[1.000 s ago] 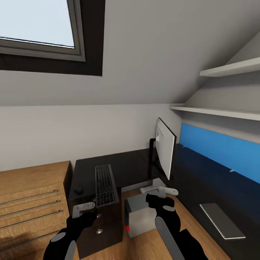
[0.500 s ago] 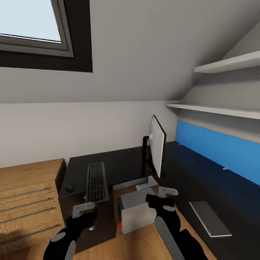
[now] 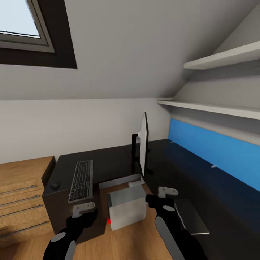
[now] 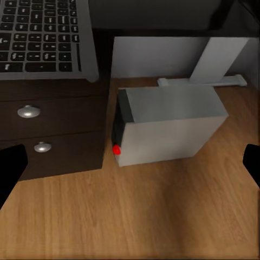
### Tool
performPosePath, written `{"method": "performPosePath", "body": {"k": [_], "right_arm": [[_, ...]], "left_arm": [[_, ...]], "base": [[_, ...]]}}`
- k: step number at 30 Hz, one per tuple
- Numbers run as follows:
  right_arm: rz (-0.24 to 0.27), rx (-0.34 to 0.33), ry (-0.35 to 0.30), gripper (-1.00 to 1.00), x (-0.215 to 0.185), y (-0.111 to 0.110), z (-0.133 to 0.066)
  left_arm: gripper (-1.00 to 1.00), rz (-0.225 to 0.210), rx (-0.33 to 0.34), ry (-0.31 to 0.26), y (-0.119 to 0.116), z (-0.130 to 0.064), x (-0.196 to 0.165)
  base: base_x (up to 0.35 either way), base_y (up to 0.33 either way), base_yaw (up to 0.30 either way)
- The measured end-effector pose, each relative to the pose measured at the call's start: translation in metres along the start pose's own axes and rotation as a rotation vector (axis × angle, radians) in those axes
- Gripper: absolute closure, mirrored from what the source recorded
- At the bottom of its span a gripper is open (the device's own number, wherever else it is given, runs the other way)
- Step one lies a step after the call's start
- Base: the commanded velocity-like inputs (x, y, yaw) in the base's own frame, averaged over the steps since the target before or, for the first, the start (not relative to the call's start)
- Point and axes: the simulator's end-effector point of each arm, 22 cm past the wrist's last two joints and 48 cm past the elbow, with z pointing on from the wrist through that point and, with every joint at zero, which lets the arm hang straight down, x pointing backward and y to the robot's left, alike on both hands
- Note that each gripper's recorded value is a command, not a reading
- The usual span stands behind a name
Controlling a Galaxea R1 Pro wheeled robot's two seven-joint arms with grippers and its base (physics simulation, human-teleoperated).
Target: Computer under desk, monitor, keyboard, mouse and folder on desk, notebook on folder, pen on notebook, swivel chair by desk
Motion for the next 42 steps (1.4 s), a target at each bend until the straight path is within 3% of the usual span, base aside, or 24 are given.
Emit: {"method": "performPosePath", "body": {"k": [15,29,42], "right_arm": [[0.001,0.009,0.024,-1.0,0.009,-0.004,0.008],[0.063,0.109,0.059,-1.0,0.016,-0.057,0.029],[0.046,0.192,0.091,-1.0,0.027,-0.11,0.05]], "left_arm": [[-1.0,0.001,-0.004,0.025,0.002,0.005,0.009],[-1.0,0.001,-0.008,0.046,0.003,0.01,0.018],[-1.0,0.002,-0.012,0.066,0.004,0.014,0.026]], "base": [[0.0,-0.037,0.0],[0.0,0.0,0.0],[0.0,0.0,0.0]]}}
